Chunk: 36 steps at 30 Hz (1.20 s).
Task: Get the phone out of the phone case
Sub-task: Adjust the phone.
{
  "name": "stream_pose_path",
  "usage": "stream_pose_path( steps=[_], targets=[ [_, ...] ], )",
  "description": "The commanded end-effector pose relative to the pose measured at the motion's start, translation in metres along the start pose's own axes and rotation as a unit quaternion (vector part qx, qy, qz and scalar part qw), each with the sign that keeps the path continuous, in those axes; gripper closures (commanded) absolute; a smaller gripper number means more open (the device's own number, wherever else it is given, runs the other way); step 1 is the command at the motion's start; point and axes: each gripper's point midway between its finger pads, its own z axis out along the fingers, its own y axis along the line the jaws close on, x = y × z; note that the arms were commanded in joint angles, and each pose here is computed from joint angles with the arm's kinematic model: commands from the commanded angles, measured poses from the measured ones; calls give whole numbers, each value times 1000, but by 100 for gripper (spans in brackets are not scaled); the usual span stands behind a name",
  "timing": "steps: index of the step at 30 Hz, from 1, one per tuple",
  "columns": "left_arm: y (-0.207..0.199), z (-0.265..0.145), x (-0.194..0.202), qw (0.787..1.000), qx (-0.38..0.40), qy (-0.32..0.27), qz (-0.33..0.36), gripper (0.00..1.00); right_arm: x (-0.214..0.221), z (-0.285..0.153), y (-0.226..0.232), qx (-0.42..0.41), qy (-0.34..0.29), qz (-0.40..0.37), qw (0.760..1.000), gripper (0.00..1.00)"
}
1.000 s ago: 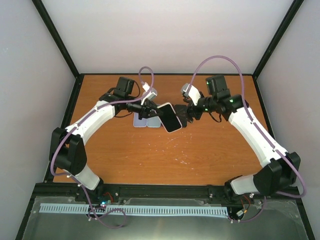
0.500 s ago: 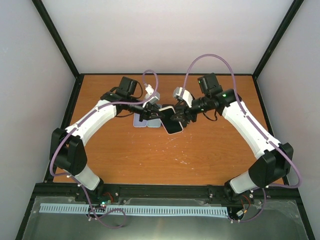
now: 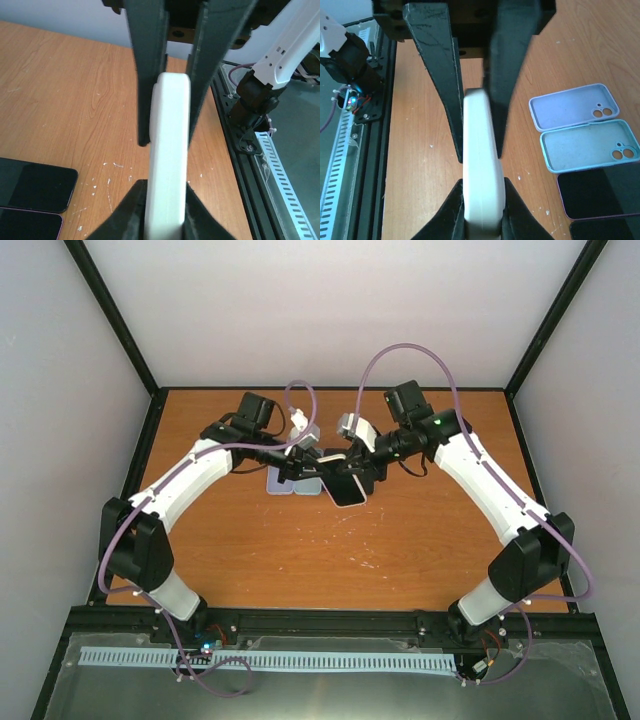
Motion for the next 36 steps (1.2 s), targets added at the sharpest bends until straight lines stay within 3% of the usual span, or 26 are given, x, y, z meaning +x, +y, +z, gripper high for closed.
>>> stream_pose_path(
  steps=[1, 6, 13, 18, 29, 32, 36],
  targets=[
    [-10, -14, -32, 999, -7, -35, 16, 76, -21, -4, 10, -16, -20, -19, 999, 97],
    [-3, -41, -33, 997, -29, -71, -16, 43, -52, -29, -1, -7, -80, 16, 997, 97],
    [-12, -56, -36, 993, -38, -109, -10, 28, -111, -80, -5, -33, -214, 58, 975, 97],
    [-20, -57, -43, 992, -14, -124, -29, 28, -127, -98, 3, -40, -261, 63, 963, 97],
    [-19, -61, -59, 986, 3, -151, -75, 32, -139, -104, 4, -77, -293, 113, 946, 97],
    [-19, -63, -68, 985, 9, -158, -74, 41, -136, -101, 3, -81, -291, 123, 945, 97],
    [-20, -64, -74, 984, 16, -162, -75, 65, -130, -97, 3, -81, -291, 133, 944, 97]
  ],
)
